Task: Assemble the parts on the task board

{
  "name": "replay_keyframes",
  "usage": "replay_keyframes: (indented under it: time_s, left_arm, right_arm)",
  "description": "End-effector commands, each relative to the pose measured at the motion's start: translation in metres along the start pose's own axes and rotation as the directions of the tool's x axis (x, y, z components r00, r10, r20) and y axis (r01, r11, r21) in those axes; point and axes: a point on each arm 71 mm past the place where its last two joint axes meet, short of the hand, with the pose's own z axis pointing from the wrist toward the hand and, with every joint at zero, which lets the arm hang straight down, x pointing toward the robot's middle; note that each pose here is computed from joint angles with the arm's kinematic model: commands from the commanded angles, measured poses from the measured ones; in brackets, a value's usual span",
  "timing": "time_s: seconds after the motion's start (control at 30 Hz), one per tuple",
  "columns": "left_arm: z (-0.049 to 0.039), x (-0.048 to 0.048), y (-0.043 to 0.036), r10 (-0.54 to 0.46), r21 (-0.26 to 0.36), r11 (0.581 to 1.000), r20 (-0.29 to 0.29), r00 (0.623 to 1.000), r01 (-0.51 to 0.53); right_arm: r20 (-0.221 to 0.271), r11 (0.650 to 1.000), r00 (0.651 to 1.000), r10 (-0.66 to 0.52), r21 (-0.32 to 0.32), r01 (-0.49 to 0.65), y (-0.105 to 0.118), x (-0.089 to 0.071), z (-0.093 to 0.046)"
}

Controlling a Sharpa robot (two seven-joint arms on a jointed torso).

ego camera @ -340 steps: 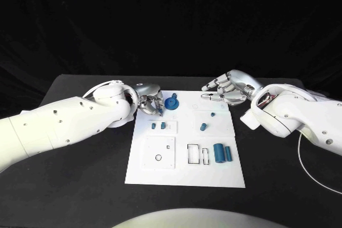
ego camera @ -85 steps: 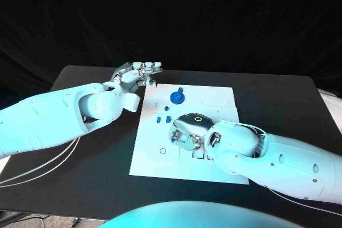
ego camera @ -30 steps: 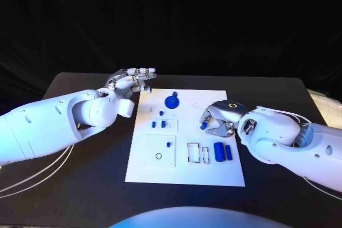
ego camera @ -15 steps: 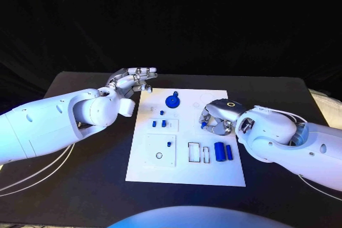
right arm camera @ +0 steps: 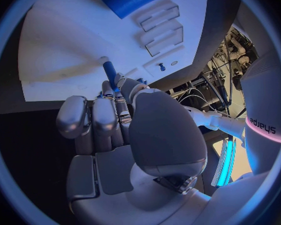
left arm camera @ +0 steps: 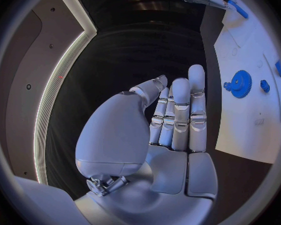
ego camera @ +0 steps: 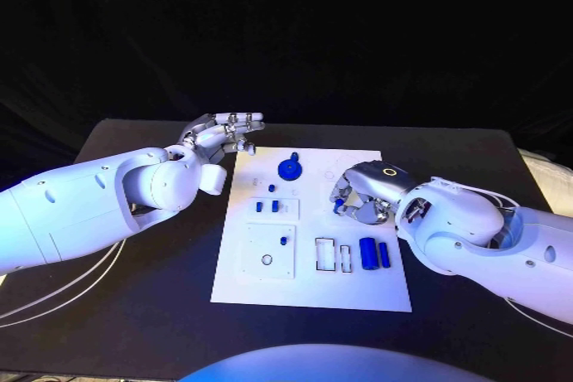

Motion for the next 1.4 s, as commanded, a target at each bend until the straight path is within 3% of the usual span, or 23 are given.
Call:
replay_keyframes:
  time_s: [0.03, 0.17, 0.3, 0.63, 1.03, 1.4]
  left_arm:
    - [0.0002, 0.0020, -0.0005, -0.001, 0.004, 1.000, -0.021, 1.000, 0.002]
    - [0.0002, 0.0019, -0.0006, -0.001, 0.005, 1.000, -0.020, 1.000, 0.001]
    - [0.0005, 0.0024, -0.0005, -0.001, 0.005, 1.000, -0.021, 1.000, 0.002]
    - [0.0011, 0.0042, -0.0001, -0.003, 0.005, 1.000, -0.026, 1.000, 0.003]
    - [0.0020, 0.0064, 0.0003, -0.005, 0.005, 1.000, -0.032, 0.999, 0.005]
    - [0.0022, 0.0061, 0.0003, -0.005, 0.005, 1.000, -0.032, 0.999, 0.005]
  right_arm:
    - [0.071, 0.998, 0.997, 0.043, -0.043, -0.040, 0.009, -0.011, -0.004]
    - [0.094, 0.992, 0.992, 0.086, -0.100, -0.077, 0.026, -0.019, -0.007]
    - [0.086, 0.982, 0.988, 0.129, -0.152, -0.115, 0.044, -0.018, -0.004]
    - [-0.001, 0.945, 0.980, 0.199, -0.264, -0.192, 0.091, 0.012, 0.011]
    - [-0.104, 0.929, 0.970, 0.220, -0.283, -0.241, 0.110, 0.053, 0.019]
    - [-0.140, 0.935, 0.968, 0.207, -0.263, -0.238, 0.107, 0.066, 0.020]
